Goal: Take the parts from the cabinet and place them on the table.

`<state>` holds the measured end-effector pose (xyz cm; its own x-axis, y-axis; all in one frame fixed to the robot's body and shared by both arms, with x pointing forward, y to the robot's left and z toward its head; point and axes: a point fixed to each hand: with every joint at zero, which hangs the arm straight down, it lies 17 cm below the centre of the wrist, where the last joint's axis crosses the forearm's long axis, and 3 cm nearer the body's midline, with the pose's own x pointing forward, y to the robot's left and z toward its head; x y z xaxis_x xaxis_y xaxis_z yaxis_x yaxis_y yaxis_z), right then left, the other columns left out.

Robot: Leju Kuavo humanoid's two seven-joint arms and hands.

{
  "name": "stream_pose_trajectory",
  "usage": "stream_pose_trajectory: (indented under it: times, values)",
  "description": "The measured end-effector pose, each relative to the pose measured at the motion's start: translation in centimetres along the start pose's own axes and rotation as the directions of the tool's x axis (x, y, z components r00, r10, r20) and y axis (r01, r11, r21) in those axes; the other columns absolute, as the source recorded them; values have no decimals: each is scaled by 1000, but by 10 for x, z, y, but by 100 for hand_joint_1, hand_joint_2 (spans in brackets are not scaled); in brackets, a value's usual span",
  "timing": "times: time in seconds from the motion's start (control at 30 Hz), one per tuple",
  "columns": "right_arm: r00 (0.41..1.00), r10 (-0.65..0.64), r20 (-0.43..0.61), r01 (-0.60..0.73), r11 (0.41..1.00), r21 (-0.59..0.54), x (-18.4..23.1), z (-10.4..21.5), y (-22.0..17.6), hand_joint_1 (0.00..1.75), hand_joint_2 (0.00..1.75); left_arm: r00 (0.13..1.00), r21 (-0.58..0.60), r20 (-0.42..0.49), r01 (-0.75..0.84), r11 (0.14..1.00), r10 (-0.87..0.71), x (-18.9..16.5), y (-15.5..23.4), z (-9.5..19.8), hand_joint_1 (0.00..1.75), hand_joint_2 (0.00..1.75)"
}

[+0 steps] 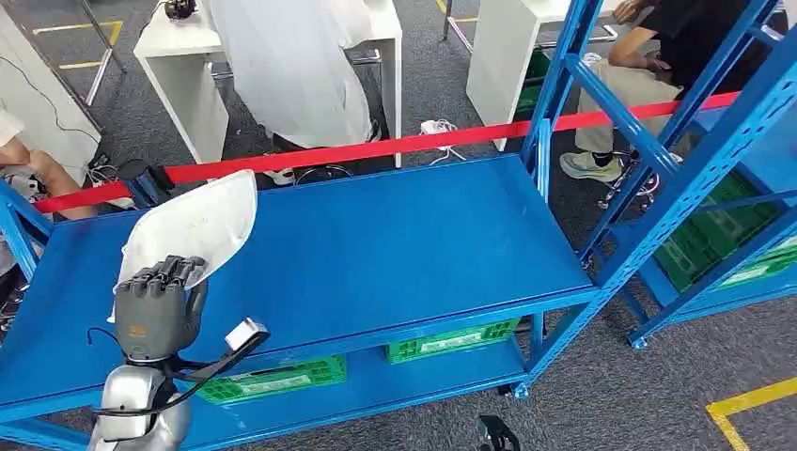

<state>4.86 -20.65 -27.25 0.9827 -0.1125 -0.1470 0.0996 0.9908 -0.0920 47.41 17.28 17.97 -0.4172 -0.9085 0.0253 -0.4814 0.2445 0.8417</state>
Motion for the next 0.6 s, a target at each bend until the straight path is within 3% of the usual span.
stream_pose_trajectory:
  times: [0.2, 0.6]
  values:
    - [1000, 12, 16, -12, 1000, -17, 9, 1, -7, 0, 0, 991, 171, 134, -33, 985, 10, 73, 62, -15, 175, 175]
    - [999, 38, 18, -37, 998, -58, 8, -4, -27, 0, 0, 985, 237, 139, -138, 962, 107, 123, 95, -5, 175, 175]
